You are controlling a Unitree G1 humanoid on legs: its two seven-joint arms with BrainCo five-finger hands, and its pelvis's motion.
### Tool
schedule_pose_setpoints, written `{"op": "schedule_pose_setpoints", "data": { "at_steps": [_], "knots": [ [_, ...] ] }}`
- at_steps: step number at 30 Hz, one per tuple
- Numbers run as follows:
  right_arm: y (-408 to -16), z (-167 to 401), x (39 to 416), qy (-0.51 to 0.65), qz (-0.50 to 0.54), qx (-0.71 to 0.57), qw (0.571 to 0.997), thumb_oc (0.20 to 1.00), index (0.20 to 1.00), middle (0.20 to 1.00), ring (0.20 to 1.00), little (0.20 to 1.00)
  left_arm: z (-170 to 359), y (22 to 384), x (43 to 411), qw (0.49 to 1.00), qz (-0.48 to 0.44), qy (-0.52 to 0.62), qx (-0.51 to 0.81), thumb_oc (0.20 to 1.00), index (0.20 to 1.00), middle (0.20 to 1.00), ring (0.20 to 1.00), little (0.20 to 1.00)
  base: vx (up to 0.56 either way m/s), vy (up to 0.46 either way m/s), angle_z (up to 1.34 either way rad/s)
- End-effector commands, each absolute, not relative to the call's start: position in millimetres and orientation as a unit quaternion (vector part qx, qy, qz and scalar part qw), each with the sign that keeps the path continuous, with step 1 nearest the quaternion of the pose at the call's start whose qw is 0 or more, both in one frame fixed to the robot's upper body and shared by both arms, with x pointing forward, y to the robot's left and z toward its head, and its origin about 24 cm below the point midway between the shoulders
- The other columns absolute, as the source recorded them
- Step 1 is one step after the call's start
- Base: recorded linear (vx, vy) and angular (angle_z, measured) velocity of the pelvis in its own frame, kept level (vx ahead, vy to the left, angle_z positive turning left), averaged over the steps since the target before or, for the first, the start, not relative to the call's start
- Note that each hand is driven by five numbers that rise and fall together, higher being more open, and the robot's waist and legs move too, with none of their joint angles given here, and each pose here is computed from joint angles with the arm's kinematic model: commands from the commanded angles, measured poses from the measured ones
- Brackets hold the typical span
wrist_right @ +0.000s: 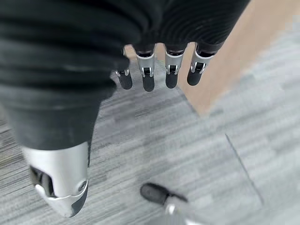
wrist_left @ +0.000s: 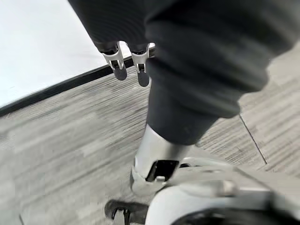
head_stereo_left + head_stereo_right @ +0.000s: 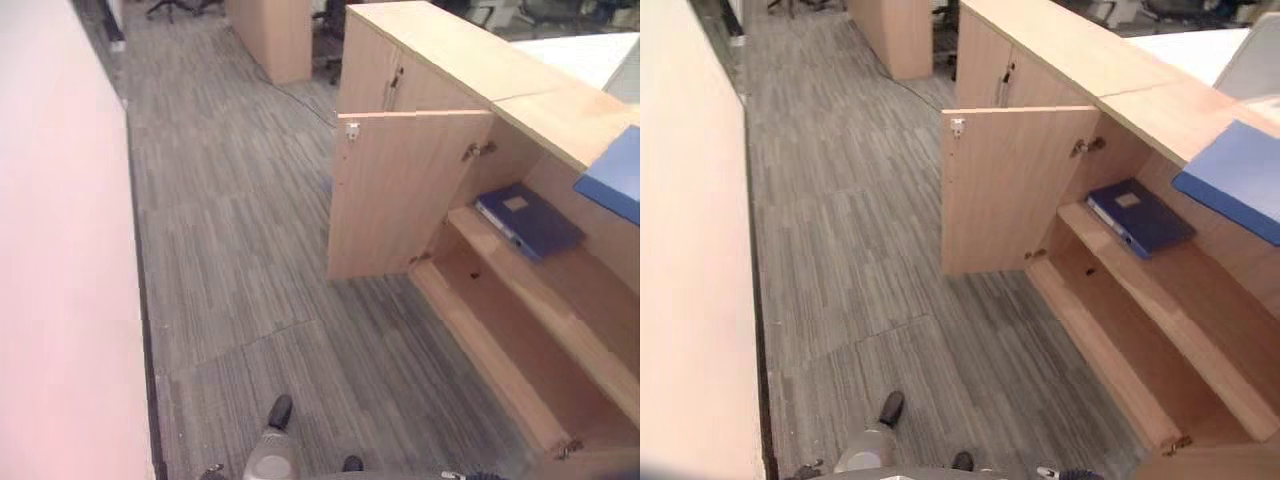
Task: Put the empty folder in the office cabinet
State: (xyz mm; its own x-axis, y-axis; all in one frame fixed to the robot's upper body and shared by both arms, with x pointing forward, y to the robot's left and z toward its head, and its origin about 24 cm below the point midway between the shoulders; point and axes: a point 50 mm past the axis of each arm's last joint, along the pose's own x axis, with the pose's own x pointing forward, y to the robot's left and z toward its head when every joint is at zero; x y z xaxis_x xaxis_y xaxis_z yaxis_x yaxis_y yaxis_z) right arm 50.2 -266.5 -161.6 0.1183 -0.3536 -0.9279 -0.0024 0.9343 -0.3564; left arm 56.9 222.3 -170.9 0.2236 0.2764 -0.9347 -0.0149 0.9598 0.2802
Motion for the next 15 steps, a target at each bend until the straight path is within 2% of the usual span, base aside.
{"op": "schedule_pose_setpoints", "data": {
  "at_steps": [1,4,11,15],
  "knots": [
    [-266.7,-161.1,54.5,0.654,-0.124,-0.132,0.735,1.0,1.0,1.0,1.0,1.0,-168.9,231.5,60.2,0.772,0.093,0.617,0.124,1.0,1.0,1.0,1.0,1.0,0.1,0.19,-0.45],
    [-264.0,-161.9,54.5,0.657,-0.125,-0.125,0.733,1.0,1.0,1.0,1.0,1.0,-167.1,238.4,62.1,0.771,0.097,0.615,0.135,1.0,1.0,1.0,1.0,1.0,0.12,0.271,-0.7],
    [-263.6,-158.6,77.3,0.63,-0.137,-0.107,0.757,1.0,1.0,1.0,1.0,1.0,-164.9,245.2,66.1,0.769,0.09,0.615,0.148,1.0,1.0,1.0,1.0,1.0,0.05,0.216,-0.74],
    [-263.3,-158.1,80.1,0.623,-0.146,-0.095,0.763,1.0,1.0,1.0,1.0,1.0,-164.4,249.2,63.0,0.764,0.088,0.621,0.152,1.0,1.0,1.0,1.0,1.0,0.08,0.109,-1.03]
  ]
}}
